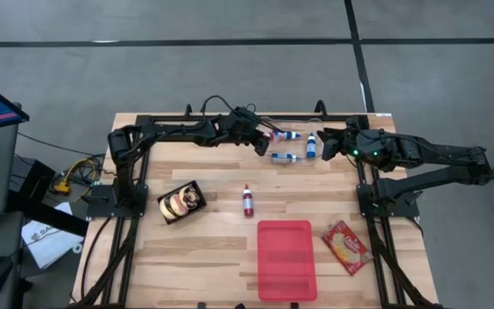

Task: Pick & Place Food Item
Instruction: Put the orange food coloring bottle into the transparent bin, then put the red food coloring bottle into the transparent bin

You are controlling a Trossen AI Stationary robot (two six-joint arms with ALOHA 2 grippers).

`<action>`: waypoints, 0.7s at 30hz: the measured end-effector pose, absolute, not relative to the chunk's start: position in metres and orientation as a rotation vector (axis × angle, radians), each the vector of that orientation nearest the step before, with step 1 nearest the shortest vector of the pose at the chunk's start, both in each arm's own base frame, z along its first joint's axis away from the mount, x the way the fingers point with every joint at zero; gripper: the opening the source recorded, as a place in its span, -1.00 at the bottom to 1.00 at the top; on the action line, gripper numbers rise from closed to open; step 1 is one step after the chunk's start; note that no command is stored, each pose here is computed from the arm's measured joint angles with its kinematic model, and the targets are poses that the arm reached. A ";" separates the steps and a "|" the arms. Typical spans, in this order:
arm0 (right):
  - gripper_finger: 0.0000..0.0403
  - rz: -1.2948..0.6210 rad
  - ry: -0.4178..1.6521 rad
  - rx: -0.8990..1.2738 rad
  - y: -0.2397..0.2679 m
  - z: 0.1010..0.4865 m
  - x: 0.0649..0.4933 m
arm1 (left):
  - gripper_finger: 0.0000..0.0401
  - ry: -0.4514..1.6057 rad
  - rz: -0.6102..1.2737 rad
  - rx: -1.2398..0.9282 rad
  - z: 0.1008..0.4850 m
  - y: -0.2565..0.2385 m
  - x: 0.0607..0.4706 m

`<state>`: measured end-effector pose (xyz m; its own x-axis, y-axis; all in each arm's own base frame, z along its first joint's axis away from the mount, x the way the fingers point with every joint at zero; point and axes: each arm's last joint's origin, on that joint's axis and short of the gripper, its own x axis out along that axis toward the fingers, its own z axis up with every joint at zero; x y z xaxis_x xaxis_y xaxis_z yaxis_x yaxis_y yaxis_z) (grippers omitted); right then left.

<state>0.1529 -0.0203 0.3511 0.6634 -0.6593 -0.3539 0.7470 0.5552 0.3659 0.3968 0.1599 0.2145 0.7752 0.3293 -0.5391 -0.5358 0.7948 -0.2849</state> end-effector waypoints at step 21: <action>-0.30 -0.810 0.193 0.530 -0.013 0.350 0.153 | -0.32 0.781 0.001 -0.210 0.283 0.066 0.348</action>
<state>0.1531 -0.0134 0.3499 0.6803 -0.6381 -0.3606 0.7321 0.5682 0.3757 0.3485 0.0663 0.2827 0.7112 -0.0770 -0.6988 -0.0779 0.9792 -0.1872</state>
